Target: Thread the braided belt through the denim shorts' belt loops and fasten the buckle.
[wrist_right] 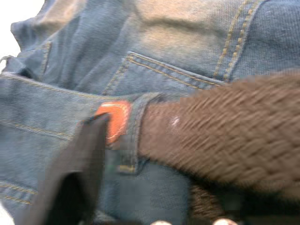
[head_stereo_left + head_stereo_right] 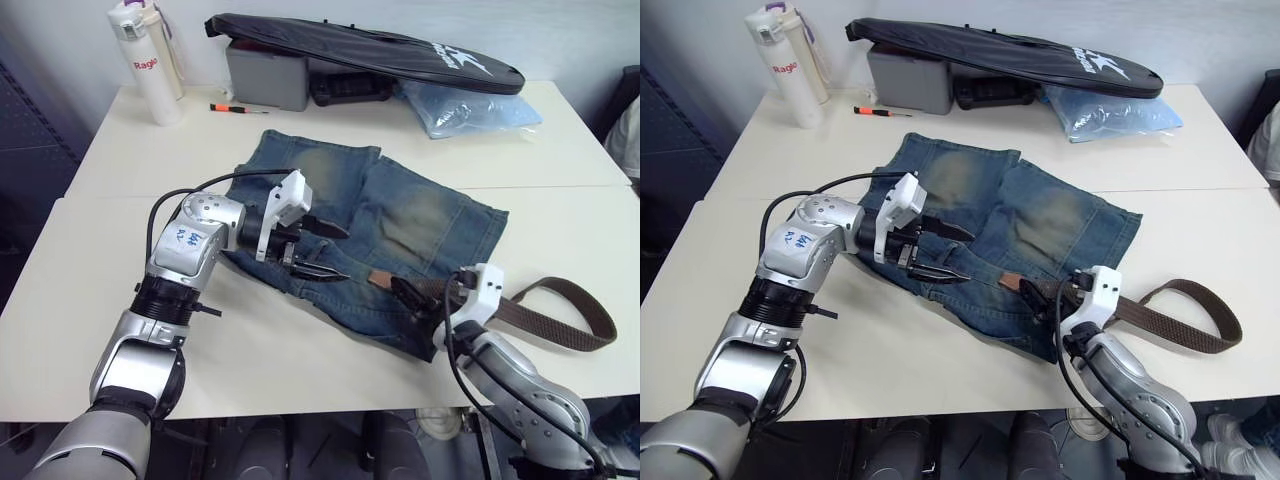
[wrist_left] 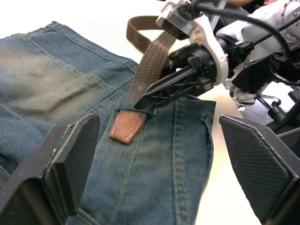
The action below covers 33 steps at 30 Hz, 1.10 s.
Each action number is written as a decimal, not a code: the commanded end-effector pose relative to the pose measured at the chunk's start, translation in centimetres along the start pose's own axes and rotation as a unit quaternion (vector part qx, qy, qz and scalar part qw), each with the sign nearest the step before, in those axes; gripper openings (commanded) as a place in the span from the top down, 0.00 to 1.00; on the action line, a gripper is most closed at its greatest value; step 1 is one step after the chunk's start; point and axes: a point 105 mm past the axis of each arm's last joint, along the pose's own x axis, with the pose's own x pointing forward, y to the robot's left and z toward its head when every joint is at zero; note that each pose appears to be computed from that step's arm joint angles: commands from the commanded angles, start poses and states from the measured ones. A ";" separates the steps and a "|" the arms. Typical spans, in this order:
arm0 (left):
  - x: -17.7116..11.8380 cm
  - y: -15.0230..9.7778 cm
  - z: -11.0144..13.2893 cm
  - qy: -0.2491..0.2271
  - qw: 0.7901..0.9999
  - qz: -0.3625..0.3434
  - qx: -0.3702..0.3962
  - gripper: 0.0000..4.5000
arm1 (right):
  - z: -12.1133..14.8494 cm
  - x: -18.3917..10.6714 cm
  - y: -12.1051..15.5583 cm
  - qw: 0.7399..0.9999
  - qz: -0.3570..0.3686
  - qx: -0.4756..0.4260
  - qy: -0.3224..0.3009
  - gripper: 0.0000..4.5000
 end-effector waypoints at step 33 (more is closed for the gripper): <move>0.3 0.5 1.4 0.004 0.999 -0.012 0.037 0.00 | 0.4 -3.0 -2.0 0.977 -0.033 0.199 -0.067 0.98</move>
